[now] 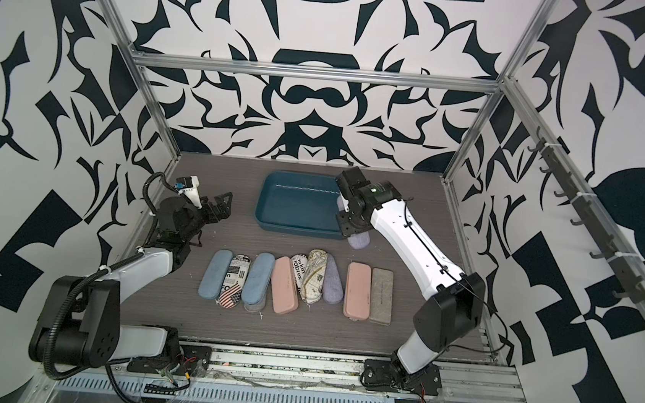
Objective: Put the glasses cases into the storage boxes
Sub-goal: Place the glasses case in the storage box.
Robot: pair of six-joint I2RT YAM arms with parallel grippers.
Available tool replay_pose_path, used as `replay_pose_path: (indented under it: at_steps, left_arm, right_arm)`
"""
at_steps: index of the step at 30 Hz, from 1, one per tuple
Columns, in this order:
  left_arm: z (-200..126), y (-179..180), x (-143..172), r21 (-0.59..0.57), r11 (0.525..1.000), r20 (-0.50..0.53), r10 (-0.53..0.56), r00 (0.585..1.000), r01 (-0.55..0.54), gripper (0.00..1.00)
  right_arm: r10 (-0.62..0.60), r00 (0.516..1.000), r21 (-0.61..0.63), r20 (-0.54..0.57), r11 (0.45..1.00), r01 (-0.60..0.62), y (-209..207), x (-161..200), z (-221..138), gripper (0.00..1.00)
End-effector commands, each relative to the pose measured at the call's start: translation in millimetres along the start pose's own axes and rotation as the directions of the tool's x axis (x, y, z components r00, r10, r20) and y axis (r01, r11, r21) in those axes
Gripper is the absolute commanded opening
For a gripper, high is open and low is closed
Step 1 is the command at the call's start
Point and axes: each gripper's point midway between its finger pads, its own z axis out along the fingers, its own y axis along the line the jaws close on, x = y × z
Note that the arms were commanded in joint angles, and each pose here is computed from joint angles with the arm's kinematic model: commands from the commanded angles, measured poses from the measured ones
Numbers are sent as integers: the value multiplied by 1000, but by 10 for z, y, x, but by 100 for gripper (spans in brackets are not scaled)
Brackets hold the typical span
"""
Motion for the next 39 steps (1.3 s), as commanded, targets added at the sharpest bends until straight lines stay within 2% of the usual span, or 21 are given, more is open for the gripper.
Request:
replay_pose_path:
  at_steps: [1,3,5,11,15,20,22,30,35,39]
  left_arm:
    - [-66,-97,-77,31,999,12,-8,1000,8,99]
    - [-70,-87,-43,31,999,2,-17,1000,17,99]
    - [-157,-164,-135,53,999,29,-13,999,12,99]
    - [-272,-174,-137,51,999,44,-18,999,16,99]
    - [-327,-185,-150,49,999,50,-11,999,8,99]
    - [-362,-158,-123,38,999,53,-8,999,6,99]
    - [-357,-146,-106,36,999,52,-9,999,7,99]
    - [-347,-138,-85,36,999,48,-11,999,9,99]
    - [-355,-139,-78,37,999,49,-6,999,5,99]
    - [-353,-127,-78,30,1000,49,-4,999,2,99]
  right_arm:
    - [-227,962,-14,151,973,231,248,-500,-40,31]
    - [-310,936,-10,165,949,315,362,-666,88,30]
    - [-363,914,3,183,930,369,428,-867,244,29]
    - [-495,837,76,236,868,492,570,-1369,586,29]
    - [-580,797,194,167,812,551,468,-1583,804,29]
    - [-691,718,332,79,698,635,353,-1737,1052,29]
    - [-702,709,349,68,682,643,340,-1771,1129,29]
    - [-703,709,305,55,688,659,398,-1734,1494,30]
    - [-670,741,246,52,728,640,320,-1646,1698,33]
    - [-658,752,232,43,738,633,229,-1613,1790,35]
